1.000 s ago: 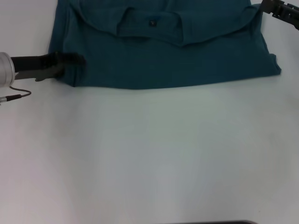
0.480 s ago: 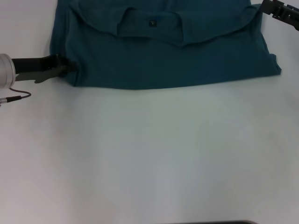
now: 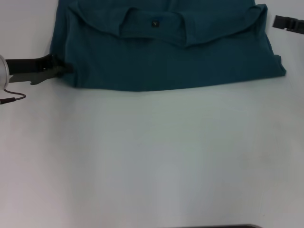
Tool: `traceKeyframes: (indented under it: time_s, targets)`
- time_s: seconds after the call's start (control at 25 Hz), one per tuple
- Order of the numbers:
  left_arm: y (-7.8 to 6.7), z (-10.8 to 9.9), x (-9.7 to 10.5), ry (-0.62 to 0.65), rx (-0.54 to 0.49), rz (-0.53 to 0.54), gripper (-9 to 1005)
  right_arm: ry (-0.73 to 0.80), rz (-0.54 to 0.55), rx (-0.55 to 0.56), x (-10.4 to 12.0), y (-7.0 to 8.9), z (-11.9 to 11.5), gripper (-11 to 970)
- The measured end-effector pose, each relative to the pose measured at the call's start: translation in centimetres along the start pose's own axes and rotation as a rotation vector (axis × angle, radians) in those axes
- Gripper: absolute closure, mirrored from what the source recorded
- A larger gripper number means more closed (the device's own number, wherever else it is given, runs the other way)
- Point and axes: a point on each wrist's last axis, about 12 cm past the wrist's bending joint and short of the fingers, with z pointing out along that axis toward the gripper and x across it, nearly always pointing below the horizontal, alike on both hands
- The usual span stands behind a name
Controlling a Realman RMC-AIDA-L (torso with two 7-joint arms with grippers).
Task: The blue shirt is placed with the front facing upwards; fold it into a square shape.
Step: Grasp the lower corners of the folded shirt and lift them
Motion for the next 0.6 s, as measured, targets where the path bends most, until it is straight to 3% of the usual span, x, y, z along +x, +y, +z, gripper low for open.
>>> traceKeyframes:
  time_s: [0.28, 0.6]
  targets:
    - [0.0, -0.3, -0.1, 0.002, 0.006, -0.004, 992, 0.184, 0.054, 0.197, -4.8, -1.2, -2.4, 121]
    - [-0.5, -0.7, -0.4, 0.021, 0.034, 0.012, 993, 0.402, 0.036, 0.340, -7.0, -1.3, 0.4, 121]
